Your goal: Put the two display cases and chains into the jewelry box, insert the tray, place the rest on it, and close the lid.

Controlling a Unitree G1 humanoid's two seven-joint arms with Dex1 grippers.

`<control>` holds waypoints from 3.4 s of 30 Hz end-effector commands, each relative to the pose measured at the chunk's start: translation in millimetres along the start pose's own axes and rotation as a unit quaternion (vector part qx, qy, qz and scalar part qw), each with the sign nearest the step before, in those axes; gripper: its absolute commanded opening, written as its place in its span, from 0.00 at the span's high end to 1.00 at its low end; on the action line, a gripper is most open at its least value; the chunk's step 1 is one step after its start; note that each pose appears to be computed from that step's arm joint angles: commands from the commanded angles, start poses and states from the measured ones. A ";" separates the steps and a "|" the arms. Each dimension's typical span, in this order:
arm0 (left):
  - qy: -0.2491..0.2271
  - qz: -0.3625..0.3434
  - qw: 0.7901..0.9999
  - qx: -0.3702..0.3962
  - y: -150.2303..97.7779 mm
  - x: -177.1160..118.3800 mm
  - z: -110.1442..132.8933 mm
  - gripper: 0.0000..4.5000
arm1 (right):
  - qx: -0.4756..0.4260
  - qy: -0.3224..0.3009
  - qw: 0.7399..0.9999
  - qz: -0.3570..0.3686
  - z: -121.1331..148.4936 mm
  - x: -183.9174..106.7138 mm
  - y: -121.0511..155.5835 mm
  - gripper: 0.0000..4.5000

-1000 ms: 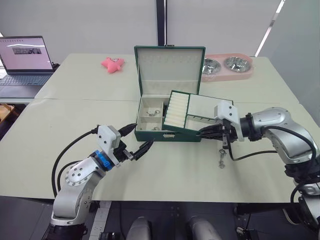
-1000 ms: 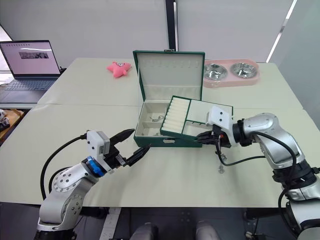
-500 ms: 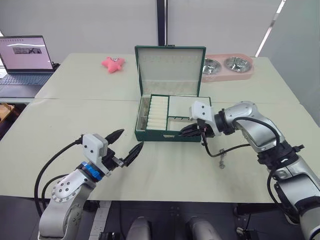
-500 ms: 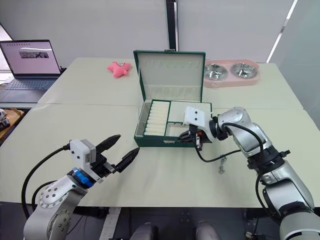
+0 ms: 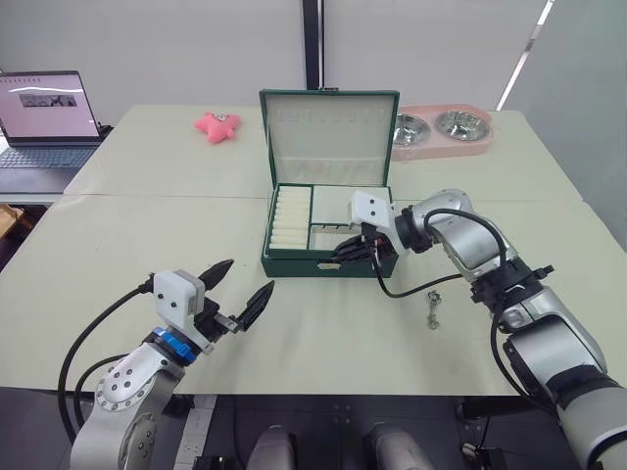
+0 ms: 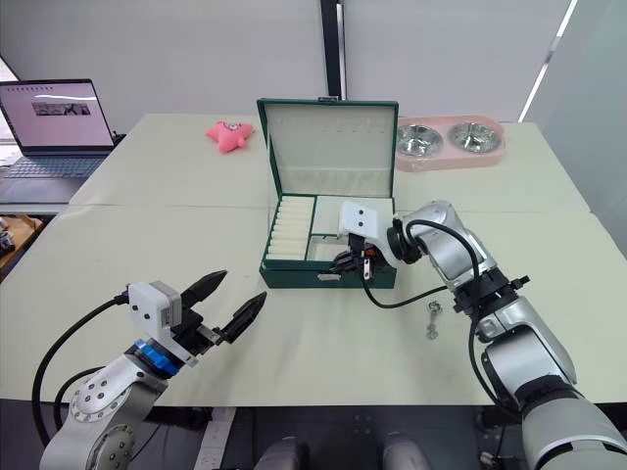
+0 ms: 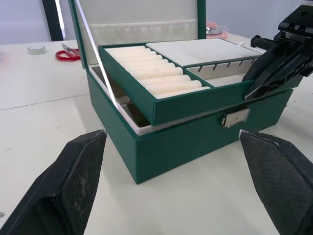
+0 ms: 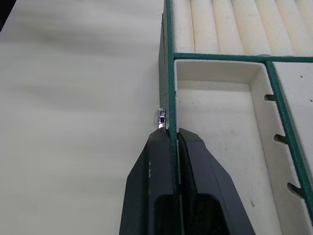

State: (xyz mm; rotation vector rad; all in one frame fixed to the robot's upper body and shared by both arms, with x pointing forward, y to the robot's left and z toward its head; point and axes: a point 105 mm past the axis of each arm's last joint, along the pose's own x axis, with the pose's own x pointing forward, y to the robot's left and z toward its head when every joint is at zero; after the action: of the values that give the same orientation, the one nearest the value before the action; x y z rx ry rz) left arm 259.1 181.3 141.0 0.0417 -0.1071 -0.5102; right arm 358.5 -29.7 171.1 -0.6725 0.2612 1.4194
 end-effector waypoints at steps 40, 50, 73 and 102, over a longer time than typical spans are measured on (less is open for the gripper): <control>-0.027 0.001 1.000 0.011 -3.6 2.1 15.6 0.00 | -0.020 0.011 1.000 0.011 11.0 2.5 -8.4 0.99; -0.027 0.003 1.000 0.010 -3.1 3.3 16.0 0.00 | -0.018 0.004 1.000 0.016 13.1 4.7 -7.6 0.99; -0.028 0.005 1.000 0.010 -2.6 5.6 16.6 0.00 | -0.021 0.004 1.000 0.018 10.4 9.8 -11.3 0.99; -0.032 -0.005 0.999 0.008 -1.7 11.8 19.3 0.00 | 0.064 -0.152 0.978 -0.131 25.1 -24.9 -57.3 0.37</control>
State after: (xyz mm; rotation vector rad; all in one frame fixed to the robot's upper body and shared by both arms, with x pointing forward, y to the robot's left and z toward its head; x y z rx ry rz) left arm 267.8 176.3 154.4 0.0361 -0.1494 -0.5032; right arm 398.4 -33.9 201.1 -0.3864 0.1019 1.2620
